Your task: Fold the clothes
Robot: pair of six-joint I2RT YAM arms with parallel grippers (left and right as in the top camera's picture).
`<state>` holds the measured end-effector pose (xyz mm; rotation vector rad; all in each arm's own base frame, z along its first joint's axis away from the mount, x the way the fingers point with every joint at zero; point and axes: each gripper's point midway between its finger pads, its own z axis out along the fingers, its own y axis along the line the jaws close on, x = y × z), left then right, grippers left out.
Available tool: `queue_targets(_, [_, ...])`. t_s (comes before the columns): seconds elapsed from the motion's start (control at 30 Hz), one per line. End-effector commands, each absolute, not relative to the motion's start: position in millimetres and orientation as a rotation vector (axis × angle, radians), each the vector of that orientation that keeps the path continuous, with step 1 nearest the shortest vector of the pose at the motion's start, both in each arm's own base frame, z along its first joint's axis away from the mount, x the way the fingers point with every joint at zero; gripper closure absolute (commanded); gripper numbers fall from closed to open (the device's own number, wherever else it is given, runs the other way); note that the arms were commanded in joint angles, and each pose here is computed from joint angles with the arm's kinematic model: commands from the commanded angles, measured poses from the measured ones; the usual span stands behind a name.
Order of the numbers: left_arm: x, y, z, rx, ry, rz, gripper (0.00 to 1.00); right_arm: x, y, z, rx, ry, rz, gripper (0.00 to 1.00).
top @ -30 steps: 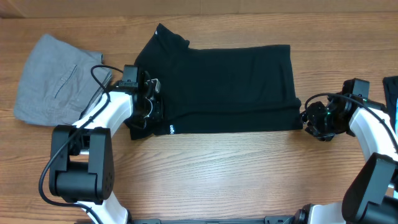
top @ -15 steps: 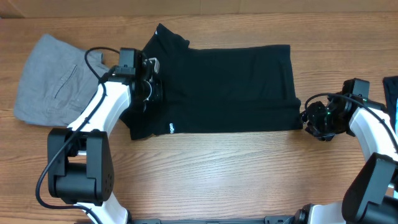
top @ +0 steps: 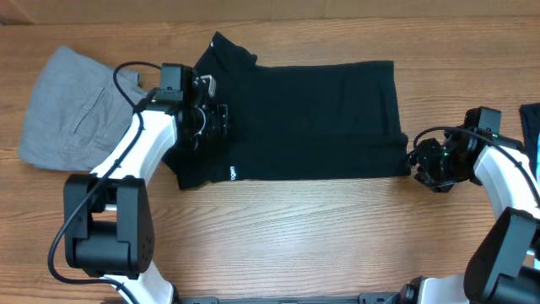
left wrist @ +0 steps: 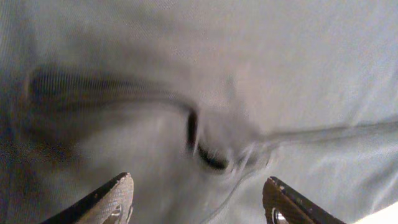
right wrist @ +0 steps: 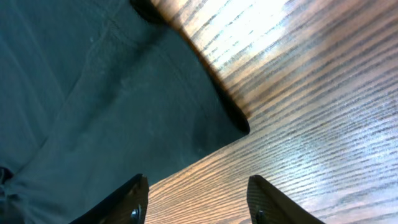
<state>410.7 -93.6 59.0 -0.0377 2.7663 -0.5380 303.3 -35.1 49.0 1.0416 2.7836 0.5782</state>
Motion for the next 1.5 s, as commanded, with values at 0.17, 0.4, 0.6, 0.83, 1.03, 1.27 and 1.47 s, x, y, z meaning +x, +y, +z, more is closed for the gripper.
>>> queue_targets(0.17, [378.6,0.8,65.2,-0.262,2.919,-0.298,0.3,295.5,-30.7,46.2,1.051,2.817,0.584,0.41])
queue_targets(0.4, [366.3,15.2,67.4,-0.258,2.922,-0.474,0.35,293.5,-30.1,45.9,1.051,2.826,0.585,0.4])
queue_targets(0.6, [366.0,-6.9,70.1,-0.143,2.917,-0.553,0.38,295.4,-30.7,46.1,1.045,2.818,0.584,0.39])
queue_targets(0.83, [363.2,-9.1,65.2,-0.093,2.947,-0.488,0.48,296.3,-31.0,46.2,1.044,2.815,0.584,0.38])
queue_targets(1.03, [353.4,-7.5,49.8,-0.107,2.976,-0.467,0.58,296.6,-31.1,46.2,1.043,2.814,0.583,0.38])
queue_targets(1.27, [349.1,-25.5,44.9,-0.093,2.95,-0.613,0.65,296.5,-31.1,46.2,1.043,2.814,0.583,0.38])
queue_targets(1.47, [349.9,-25.5,45.6,-0.092,2.947,-0.614,0.96,295.6,-30.7,46.1,1.046,2.817,0.585,0.38])
